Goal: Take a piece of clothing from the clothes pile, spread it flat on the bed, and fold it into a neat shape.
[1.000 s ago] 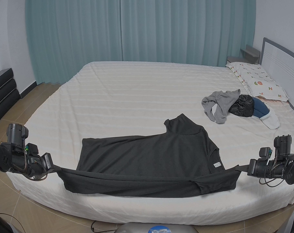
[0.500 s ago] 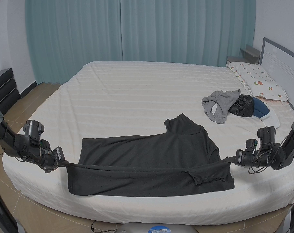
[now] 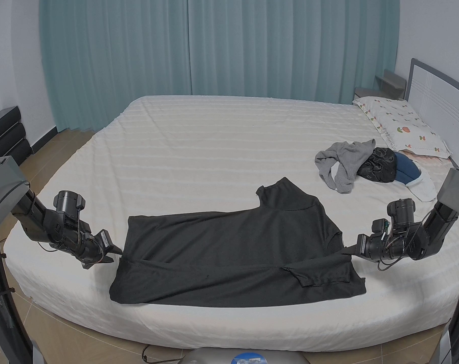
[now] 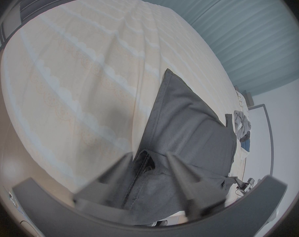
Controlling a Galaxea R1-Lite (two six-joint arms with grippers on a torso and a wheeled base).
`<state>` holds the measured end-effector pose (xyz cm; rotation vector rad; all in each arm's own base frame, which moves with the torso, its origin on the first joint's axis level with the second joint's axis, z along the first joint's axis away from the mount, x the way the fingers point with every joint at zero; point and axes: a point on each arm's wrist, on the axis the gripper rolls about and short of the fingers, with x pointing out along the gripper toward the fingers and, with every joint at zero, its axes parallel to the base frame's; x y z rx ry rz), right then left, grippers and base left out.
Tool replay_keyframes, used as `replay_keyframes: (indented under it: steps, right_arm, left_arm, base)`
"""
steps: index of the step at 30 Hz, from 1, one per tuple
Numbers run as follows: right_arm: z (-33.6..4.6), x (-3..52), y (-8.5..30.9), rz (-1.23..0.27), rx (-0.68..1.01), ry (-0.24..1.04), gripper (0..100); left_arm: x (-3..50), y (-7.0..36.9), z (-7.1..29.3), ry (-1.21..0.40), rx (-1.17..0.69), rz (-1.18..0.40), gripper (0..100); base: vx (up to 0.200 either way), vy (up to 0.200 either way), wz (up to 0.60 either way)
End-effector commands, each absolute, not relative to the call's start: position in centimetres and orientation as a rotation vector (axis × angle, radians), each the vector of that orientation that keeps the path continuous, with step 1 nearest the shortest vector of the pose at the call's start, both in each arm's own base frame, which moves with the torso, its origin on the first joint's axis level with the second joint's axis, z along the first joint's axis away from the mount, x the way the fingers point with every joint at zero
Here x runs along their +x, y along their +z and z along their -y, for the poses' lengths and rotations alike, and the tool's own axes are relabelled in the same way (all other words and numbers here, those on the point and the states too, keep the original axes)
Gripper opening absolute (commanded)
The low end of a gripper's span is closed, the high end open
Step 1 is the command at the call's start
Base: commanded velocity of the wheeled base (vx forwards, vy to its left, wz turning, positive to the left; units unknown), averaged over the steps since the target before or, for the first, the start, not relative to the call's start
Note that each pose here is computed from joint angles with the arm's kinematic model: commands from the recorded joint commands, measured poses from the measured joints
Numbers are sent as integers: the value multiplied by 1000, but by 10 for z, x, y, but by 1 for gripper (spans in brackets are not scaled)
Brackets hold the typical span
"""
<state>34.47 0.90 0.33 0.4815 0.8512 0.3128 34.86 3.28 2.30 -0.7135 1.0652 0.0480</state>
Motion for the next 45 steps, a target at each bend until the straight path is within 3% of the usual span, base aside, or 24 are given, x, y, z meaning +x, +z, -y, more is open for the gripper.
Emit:
replay_keyframes:
  steps: [1,7,11,21,31,45]
  right_arm:
    - [-10,350,-2,-857,507,306,100]
    - [-15,337,30,-822,615,280,100]
    - [-32,299,47,-856,649,288,100]
    - [-56,269,24,-988,749,240,100]
    - [-90,272,0,-997,748,149,100]
    - [-92,276,-3,-976,781,129,100]
  left_arm:
    - [355,16,-30,71,-709,-1071,100]
    - [352,19,-33,96,-754,-1069,100]
    - [334,36,-40,107,-855,-1044,100]
    - [300,40,-42,69,-981,-1057,100]
    - [301,31,-45,68,-996,-1011,100]
    - [301,31,-45,66,-997,-1012,100]
  base:
    - [0,0,0]
    - [0,0,0]
    - [0,0,0]
    - [0,0,0]
    - [0,0,0]
    - [0,0,0]
